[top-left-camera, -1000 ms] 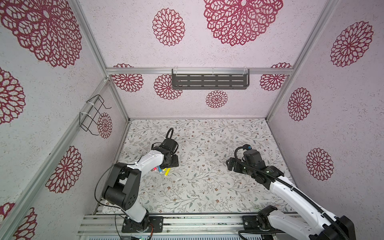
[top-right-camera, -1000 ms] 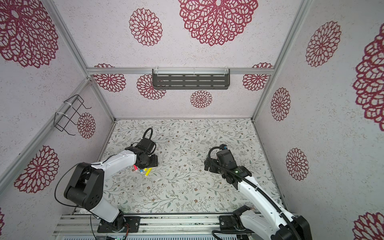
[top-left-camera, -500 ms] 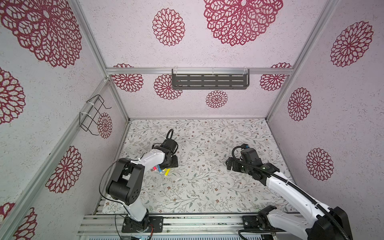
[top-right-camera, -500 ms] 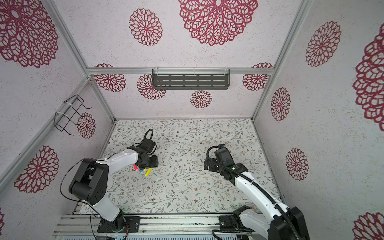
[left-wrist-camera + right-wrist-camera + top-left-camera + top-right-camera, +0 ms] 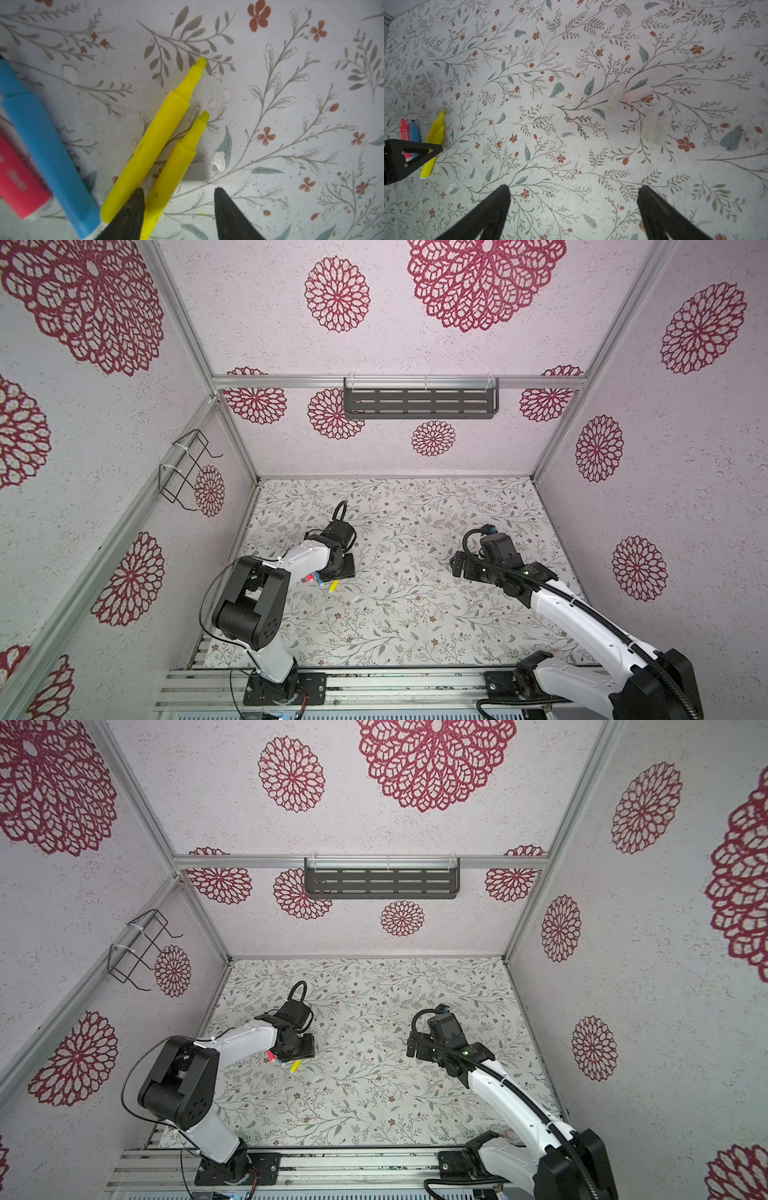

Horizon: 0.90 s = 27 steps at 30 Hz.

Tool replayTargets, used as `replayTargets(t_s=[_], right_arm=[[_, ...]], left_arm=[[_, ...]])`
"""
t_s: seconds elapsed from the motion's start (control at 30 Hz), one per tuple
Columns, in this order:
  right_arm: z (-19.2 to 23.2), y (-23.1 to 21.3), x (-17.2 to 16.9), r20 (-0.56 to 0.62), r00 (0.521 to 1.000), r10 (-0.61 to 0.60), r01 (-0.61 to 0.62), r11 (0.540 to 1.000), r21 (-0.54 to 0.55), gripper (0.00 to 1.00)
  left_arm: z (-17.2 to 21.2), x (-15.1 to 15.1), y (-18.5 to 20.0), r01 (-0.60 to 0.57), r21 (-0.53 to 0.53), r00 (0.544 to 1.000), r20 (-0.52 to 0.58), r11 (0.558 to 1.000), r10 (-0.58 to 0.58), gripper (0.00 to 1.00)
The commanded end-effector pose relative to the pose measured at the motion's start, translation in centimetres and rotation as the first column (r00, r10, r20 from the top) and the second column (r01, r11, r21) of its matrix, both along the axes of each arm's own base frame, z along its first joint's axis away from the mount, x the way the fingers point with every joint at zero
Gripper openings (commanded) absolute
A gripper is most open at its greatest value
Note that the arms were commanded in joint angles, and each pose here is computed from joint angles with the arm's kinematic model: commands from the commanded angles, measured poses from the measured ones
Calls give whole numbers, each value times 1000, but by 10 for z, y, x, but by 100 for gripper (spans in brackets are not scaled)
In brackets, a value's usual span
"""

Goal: Insert the pens into the pen caps
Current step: 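Lower the open left gripper around the nearer yellow highlighter, then close the left gripper on the yellow highlighter and lift it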

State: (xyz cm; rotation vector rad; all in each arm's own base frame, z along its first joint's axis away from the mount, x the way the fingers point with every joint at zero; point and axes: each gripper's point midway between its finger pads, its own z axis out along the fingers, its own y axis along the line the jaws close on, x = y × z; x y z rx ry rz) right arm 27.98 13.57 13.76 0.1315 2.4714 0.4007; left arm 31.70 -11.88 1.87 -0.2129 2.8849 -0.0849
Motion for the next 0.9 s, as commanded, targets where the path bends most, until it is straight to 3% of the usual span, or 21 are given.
replayTargets(t_s=[0.0, 0.5, 0.87], right_arm=[[19, 0, 10, 52, 999, -6, 6, 1000, 6, 99], [18, -2, 7, 54, 998, -12, 11, 1000, 5, 99], [21, -5, 5, 63, 998, -19, 18, 1000, 8, 99]], left_arm=[[-9, -4, -2, -7, -2, 1000, -15, 1000, 7, 56], [-20, -17, -9, 27, 24, 999, -46, 999, -26, 41], [-31, -28, -30, 93, 23, 993, -79, 995, -91, 23]])
